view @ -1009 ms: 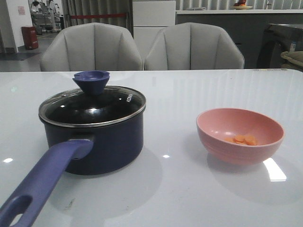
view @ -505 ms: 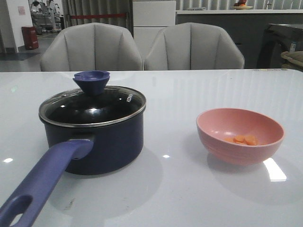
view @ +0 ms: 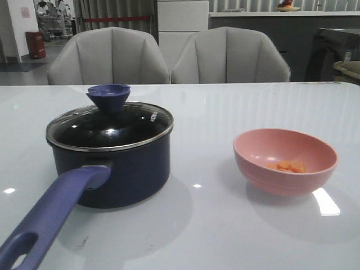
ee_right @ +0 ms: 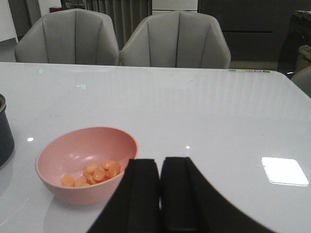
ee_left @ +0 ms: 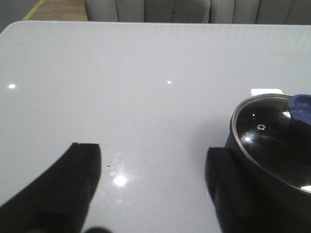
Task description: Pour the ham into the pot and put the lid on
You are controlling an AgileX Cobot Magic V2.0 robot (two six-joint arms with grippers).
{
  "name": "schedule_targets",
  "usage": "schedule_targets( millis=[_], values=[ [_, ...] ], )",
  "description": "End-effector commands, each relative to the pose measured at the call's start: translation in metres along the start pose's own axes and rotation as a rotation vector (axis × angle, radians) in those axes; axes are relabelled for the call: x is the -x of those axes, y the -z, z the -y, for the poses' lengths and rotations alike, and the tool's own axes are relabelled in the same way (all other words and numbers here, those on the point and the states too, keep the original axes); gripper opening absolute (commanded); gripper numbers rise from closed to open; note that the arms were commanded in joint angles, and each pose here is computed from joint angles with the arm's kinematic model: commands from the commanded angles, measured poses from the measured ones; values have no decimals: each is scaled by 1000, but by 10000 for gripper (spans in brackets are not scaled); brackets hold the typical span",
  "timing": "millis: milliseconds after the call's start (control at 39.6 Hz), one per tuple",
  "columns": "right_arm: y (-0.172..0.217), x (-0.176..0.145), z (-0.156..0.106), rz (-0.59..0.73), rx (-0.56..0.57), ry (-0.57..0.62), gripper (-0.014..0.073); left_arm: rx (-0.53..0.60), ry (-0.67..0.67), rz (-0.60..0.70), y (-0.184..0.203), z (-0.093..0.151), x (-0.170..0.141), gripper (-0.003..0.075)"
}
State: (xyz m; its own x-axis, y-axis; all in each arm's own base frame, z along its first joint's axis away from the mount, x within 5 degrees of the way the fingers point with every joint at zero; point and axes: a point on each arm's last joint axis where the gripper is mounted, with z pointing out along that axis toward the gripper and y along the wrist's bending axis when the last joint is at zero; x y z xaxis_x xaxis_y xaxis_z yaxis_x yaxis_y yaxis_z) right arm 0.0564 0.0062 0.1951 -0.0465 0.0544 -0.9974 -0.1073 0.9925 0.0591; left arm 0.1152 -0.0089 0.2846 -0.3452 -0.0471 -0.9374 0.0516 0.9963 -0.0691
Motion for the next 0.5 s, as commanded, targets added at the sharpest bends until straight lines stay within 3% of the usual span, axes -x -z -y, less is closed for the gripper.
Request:
schedule_targets(
  millis=[0, 227, 479],
  values=[
    [1, 4, 0, 84, -3, 12, 153, -7, 11, 94, 1, 1, 17, 609],
    [1, 4, 0, 84, -3, 12, 153, -20, 61, 84, -1, 2, 10, 607],
    [1, 4, 0, 84, -3, 12, 153, -19, 59, -59, 0, 6, 47, 612]
  ],
)
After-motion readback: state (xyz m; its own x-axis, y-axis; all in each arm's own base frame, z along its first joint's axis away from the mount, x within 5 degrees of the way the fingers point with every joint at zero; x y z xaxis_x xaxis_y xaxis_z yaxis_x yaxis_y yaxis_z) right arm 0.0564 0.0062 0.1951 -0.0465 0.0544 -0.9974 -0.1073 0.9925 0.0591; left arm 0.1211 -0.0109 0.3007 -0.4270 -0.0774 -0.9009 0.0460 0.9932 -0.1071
